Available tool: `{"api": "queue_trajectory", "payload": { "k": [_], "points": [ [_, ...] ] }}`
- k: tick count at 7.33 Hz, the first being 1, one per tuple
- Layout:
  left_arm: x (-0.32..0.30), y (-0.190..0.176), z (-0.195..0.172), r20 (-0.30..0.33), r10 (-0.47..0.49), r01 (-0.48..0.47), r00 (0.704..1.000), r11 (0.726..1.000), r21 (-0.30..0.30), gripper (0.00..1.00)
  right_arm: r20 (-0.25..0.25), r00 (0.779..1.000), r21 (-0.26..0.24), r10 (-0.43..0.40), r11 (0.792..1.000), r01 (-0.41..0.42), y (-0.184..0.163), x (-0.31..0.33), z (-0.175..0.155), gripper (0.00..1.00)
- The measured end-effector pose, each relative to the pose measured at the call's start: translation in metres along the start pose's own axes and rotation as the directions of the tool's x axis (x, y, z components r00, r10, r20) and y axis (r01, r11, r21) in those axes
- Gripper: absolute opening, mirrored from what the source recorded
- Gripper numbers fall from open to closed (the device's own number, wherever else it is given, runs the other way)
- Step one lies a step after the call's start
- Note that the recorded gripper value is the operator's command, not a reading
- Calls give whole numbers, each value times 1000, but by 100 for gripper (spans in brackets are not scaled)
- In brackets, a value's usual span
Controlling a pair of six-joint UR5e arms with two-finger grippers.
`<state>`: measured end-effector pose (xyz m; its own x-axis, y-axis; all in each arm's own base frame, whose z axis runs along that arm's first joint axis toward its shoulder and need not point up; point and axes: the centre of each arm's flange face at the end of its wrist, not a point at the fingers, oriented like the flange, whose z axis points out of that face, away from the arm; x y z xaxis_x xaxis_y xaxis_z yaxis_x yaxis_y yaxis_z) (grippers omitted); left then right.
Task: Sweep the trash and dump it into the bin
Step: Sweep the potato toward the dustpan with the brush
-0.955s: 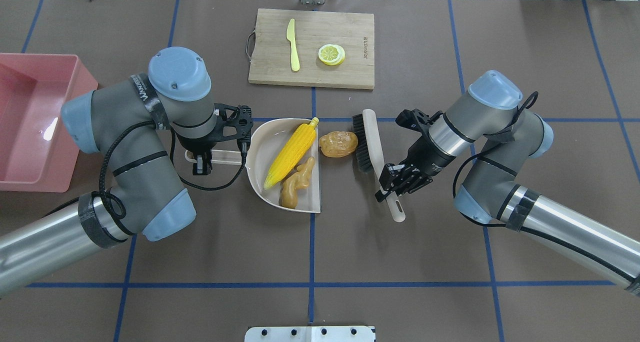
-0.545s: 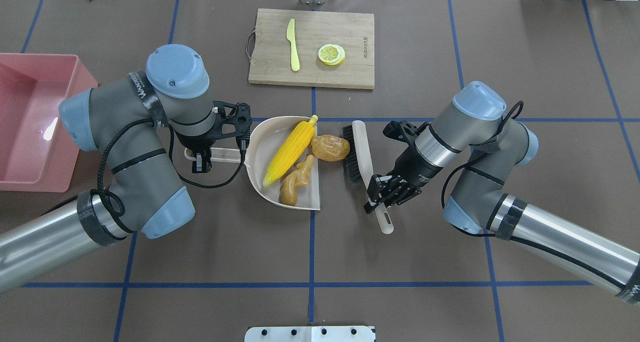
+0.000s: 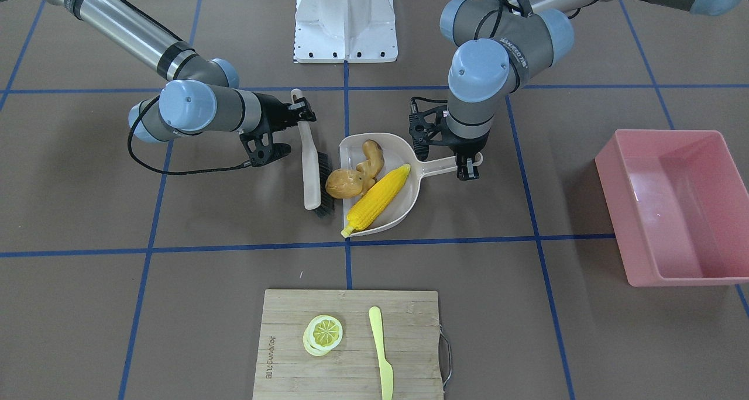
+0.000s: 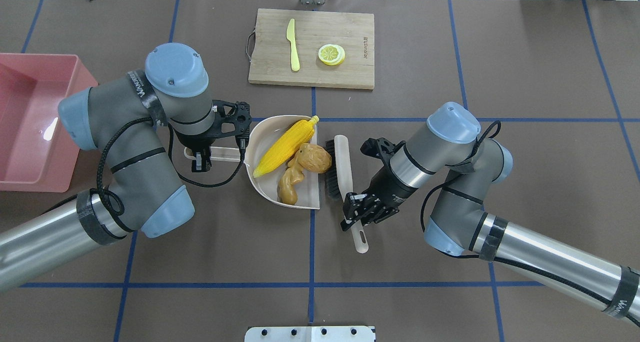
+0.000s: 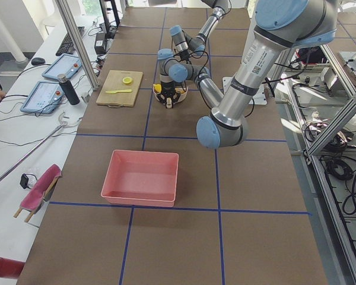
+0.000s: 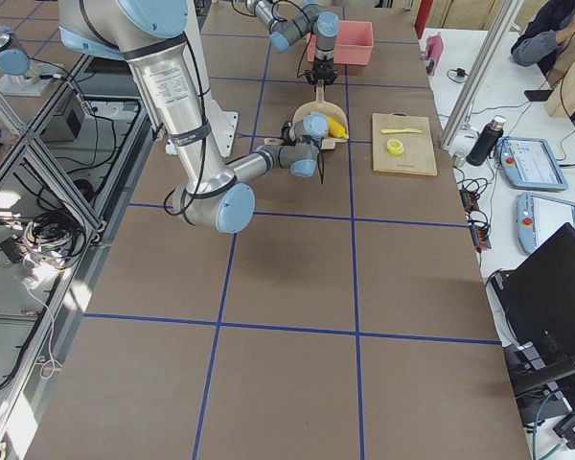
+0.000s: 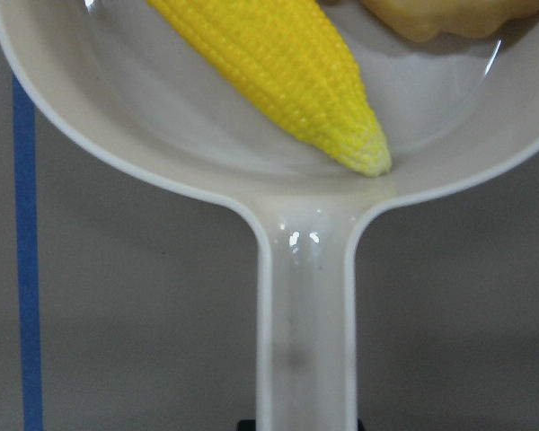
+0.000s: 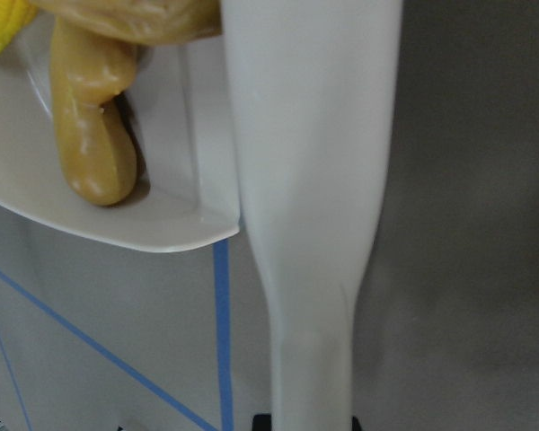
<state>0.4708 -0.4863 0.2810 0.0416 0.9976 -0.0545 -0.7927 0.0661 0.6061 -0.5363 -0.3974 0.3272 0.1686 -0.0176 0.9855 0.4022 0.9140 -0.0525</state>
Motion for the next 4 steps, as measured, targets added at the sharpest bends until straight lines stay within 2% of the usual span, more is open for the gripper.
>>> {"api": "queue_trajectory", "payload": {
  "k": [4],
  "points": [
    [-3, -1, -6, 23, -25, 24, 999, 999, 41, 0, 19, 999, 17, 50, 999, -51, 8, -34, 22, 0]
  ]
}}
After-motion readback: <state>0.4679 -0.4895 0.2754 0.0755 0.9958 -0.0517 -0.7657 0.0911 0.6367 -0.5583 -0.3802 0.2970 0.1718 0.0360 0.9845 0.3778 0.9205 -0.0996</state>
